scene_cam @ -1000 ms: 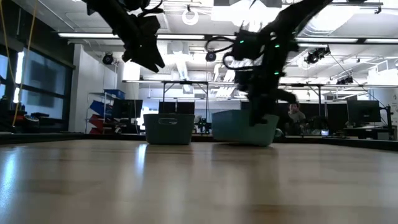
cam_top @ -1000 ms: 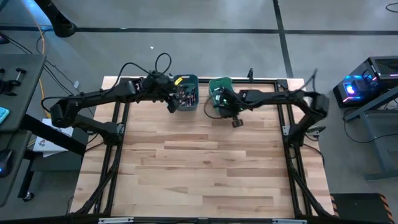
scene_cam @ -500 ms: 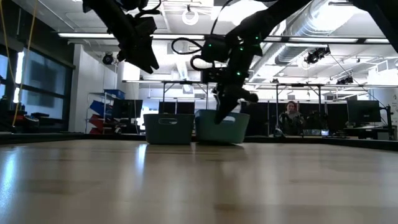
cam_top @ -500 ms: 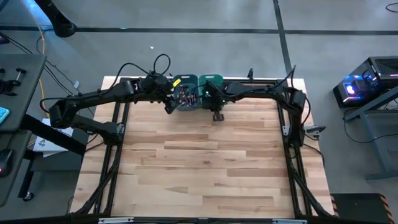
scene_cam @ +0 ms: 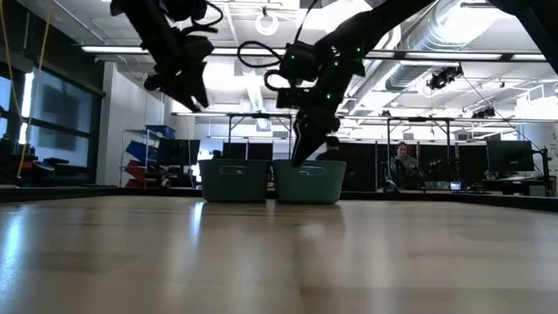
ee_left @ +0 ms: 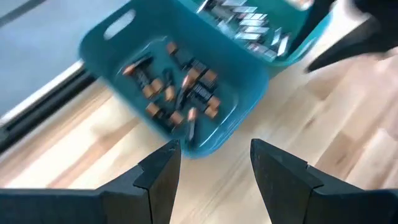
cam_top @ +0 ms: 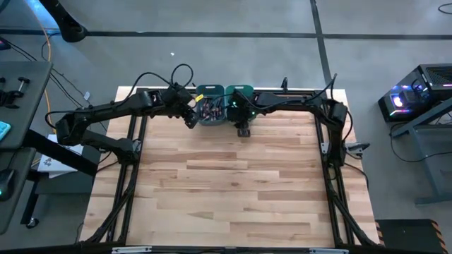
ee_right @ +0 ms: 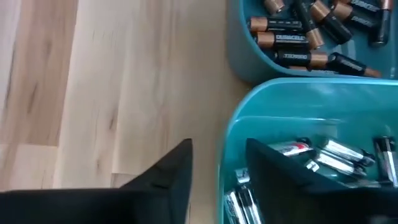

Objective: Sort batteries
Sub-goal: Adjust the blue bin

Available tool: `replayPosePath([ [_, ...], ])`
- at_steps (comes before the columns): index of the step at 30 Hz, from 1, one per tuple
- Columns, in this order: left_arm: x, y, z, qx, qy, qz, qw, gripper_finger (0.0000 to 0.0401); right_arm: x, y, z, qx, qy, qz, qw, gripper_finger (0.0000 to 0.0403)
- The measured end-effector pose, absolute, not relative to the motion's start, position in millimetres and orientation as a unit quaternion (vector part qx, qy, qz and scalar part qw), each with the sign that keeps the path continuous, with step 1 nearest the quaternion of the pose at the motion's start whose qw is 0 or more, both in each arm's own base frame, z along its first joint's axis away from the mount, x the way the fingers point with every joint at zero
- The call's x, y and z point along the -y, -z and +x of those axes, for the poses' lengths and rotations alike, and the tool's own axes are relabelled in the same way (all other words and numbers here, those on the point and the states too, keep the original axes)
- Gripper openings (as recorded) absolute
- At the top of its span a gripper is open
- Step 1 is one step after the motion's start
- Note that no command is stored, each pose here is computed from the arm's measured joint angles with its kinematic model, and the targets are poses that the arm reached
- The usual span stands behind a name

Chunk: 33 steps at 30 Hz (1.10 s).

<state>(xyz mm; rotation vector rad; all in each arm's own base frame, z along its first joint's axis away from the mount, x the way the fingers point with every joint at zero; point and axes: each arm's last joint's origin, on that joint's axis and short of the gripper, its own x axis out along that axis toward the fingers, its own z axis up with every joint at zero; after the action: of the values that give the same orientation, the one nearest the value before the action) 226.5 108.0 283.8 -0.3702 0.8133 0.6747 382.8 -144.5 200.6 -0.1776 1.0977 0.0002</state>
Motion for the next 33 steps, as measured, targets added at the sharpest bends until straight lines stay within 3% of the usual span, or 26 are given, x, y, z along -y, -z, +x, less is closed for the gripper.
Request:
replayPosePath([
  [6, -113, -275, 214, -0.417, -0.365, -0.223, 0.802, 0.0184, 146, -252, 378, -0.475, 0.04, -0.054, 0.878, 0.0185],
  [10, -128, -258, 196, -0.422, -0.416, -0.318, 0.74, 0.0168, 147, -301, 359, -0.416, 0.081, -0.032, 0.905, 0.019],
  [15, -151, -229, 178, -0.402, -0.453, -0.379, 0.699, 0.0144, 150, -347, 320, -0.373, 0.135, 0.011, 0.918, 0.019],
  [25, -205, -170, 203, -0.318, -0.441, -0.346, 0.765, 0.0074, 149, -385, 267, -0.357, 0.233, 0.047, 0.903, 0.019],
  [33, -229, -147, 229, -0.318, -0.44, -0.348, 0.764, 0.0032, 137, -398, 246, -0.349, 0.261, 0.081, 0.897, 0.019],
])
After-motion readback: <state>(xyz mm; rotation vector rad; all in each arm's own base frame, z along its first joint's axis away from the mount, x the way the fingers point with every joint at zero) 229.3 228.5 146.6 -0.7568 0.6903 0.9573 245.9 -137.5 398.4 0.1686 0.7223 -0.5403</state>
